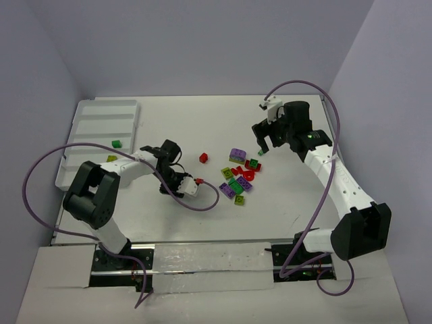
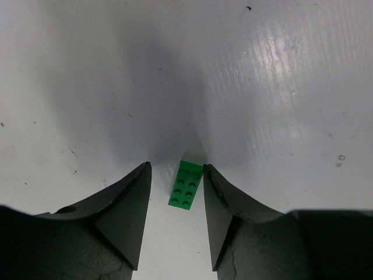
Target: Sort the legos into containers by color
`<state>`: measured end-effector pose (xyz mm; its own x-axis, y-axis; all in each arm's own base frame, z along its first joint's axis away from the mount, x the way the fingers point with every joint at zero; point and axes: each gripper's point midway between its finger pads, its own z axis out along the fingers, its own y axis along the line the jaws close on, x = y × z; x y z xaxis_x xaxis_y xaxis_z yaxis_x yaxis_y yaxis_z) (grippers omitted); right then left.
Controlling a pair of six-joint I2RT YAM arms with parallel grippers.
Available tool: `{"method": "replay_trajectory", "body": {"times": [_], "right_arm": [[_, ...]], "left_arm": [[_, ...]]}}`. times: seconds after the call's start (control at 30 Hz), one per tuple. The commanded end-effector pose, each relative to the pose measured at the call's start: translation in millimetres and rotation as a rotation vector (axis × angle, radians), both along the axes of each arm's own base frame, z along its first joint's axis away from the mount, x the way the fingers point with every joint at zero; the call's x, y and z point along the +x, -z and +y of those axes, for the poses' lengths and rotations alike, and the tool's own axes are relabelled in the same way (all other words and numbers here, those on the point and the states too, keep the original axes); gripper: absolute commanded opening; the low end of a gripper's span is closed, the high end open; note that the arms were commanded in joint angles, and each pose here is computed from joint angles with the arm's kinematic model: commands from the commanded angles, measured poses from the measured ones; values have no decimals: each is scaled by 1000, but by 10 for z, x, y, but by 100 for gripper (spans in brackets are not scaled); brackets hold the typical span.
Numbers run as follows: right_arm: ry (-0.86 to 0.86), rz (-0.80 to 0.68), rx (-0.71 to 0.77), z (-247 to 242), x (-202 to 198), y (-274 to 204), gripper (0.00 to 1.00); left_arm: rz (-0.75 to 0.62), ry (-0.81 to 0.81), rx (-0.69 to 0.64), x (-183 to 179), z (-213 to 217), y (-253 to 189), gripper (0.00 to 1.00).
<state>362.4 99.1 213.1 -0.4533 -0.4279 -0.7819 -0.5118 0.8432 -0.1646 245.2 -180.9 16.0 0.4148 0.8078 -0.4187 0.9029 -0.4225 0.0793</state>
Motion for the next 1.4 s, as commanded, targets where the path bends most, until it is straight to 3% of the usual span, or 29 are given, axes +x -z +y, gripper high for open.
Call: {"method": "replay_trajectory", "body": {"times": [0.0,0.17,0.3,0.5,0.67,0.73,0.83,0.97,1.03,1.13,1.23,1.37], "right_arm": [[10,-56,1,-35,63,-186,100],[10,-51,4,-30,78,-164,100],[7,-48,8,-17,80,-151,100],[-2,-46,4,-8,103,-153,100],[-11,-45,9,17,134,-182,100],[-11,-40,20,35,141,-196,99],[-22,-30,41,77,125,-202,99],[-34,-16,60,118,117,-182,99],[-43,-3,64,143,114,-145,99],[-50,11,69,166,134,-114,99],[-54,33,75,197,178,-95,99],[-75,54,75,255,228,-85,99]], "left_arm": [[-33,63,22,-5,48,90,50],[-30,79,49,-81,141,154,49],[-9,50,58,-91,143,191,42],[13,27,93,-58,192,237,26],[-2,-65,49,185,69,26,11],[-7,-199,-13,441,-41,-252,4],[57,-521,-231,949,-229,-951,0],[87,-967,-516,1663,157,-1779,0],[-4,-1210,-599,1992,650,-1970,0],[-109,-1429,-653,2156,1175,-2062,0],[-193,-1722,-652,2292,2027,-1990,0],[-218,-1948,-641,2386,2616,-1815,0]]}}
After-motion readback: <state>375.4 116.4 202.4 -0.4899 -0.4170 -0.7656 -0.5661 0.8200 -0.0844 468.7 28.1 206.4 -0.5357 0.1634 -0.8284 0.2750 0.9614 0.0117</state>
